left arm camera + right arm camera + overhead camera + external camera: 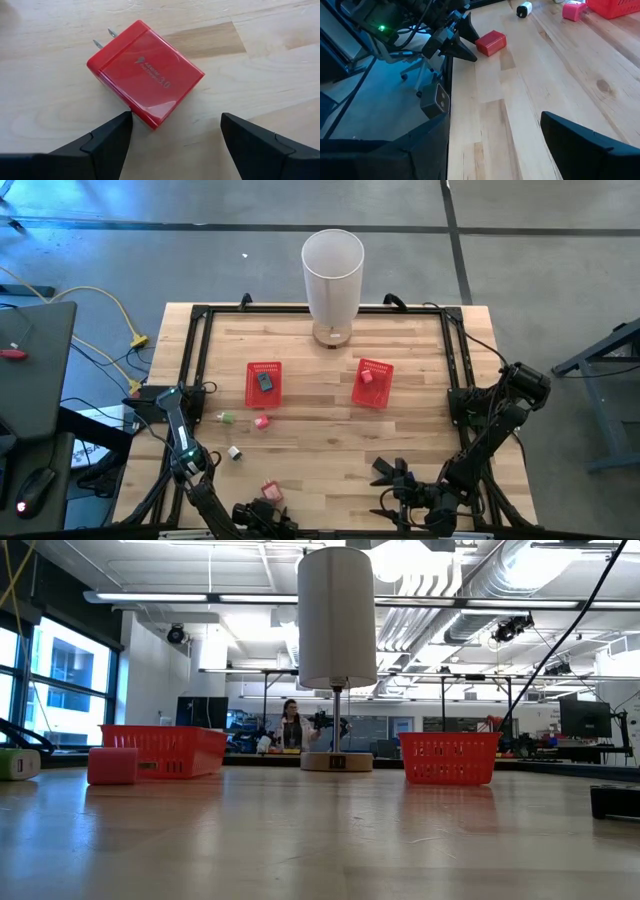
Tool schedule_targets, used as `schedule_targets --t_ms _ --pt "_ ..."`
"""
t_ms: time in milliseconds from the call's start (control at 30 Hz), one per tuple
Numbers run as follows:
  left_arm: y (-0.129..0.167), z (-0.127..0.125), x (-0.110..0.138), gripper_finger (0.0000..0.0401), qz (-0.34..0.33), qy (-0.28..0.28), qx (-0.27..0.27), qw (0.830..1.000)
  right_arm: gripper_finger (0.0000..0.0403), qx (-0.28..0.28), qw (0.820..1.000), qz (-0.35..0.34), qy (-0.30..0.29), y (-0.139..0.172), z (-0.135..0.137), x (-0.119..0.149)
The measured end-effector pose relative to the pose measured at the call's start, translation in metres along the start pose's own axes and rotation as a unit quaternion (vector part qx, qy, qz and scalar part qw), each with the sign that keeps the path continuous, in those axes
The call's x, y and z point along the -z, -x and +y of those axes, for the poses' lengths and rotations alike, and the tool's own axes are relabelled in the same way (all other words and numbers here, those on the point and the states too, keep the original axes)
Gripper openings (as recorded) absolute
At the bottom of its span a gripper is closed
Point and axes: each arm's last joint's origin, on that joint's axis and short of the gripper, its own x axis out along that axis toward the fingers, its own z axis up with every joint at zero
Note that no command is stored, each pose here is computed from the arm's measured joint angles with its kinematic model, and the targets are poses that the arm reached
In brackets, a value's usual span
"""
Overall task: Pick & Place Office items
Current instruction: Put the red charger adapter into the right red bin
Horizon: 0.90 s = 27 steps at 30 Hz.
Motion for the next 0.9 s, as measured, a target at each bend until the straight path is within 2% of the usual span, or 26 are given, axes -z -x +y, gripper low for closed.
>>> schedule_targets --t_ms 467,900 --pt "0.0003 0.0 0.0001 0.0297 0.004 0.006 -0.002 1.0 0.0301 -0.077 0.993 0.086 -0.001 0.0001 0.004 0.0045" --pt "0.0003 -0.0005 0.0004 0.0297 0.006 -0.007 0.0 1.0 0.0301 -0.084 0.992 0.094 -0.001 0.0003 0.0044 0.0049"
